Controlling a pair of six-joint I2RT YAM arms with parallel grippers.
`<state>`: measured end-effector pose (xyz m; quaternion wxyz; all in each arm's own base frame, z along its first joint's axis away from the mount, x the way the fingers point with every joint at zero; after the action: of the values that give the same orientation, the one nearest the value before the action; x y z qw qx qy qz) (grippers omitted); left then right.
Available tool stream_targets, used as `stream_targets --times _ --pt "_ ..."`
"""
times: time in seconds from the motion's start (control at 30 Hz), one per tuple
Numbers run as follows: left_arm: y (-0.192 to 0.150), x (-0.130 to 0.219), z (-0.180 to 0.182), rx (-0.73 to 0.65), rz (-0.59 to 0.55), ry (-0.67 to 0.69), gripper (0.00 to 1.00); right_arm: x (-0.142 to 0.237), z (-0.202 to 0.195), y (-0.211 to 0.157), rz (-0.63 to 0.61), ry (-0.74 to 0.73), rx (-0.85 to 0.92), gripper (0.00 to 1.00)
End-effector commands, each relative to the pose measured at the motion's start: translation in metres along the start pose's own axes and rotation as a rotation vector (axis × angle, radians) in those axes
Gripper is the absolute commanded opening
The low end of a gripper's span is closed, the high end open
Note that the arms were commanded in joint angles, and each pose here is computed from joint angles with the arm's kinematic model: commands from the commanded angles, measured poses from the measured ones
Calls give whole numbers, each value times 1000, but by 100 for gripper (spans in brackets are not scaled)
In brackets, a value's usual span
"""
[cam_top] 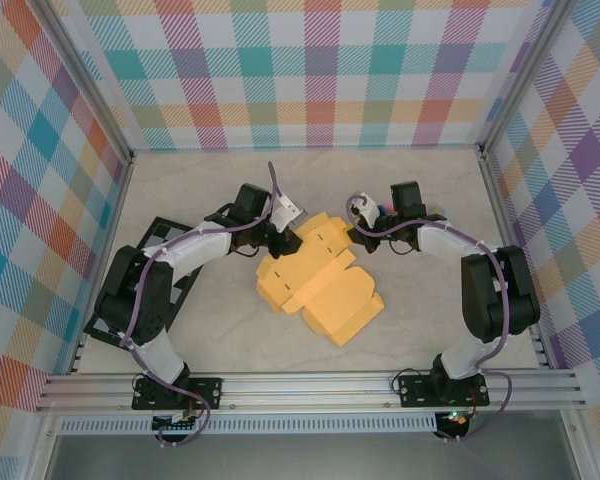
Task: Fold the paper box
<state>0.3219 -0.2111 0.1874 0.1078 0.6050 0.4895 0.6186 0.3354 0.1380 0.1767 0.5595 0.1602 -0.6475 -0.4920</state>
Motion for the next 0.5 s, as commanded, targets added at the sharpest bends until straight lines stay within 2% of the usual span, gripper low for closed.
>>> stream_targets --times 0.0,0.13,0.17,0.27,0.3,0.47 --pt "10 11 -11 -65 -5 -11 4 12 -1 16 -45 -66 -53 25" --pt "9 14 -11 -85 30 -9 1 40 11 28 -146 -122 -144 53" --pt "9 14 -11 -84 35 -4 0 48 12 28 -165 -116 -185 56" --pt "7 13 -10 -94 37 18 1 65 8 19 -159 -90 -365 54" --pt "7 14 -9 -101 34 30 1 68 5 13 -140 -85 -477 53" --pt "8 16 -11 -187 23 123 2 67 9 3 -84 41 -811 46"
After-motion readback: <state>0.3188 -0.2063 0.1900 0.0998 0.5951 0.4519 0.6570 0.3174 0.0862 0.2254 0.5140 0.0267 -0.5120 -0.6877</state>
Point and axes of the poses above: each hand's point on the last joint's axis, 136 mm out from that joint toward the fingers, its own x axis back along the fingers, its own z axis along the line the jaws close on, y = z × x, the point moved 10 cm from there along x, back along the fingers, and after that the axes turned 1 degree about -x, right-handed, at the moved point
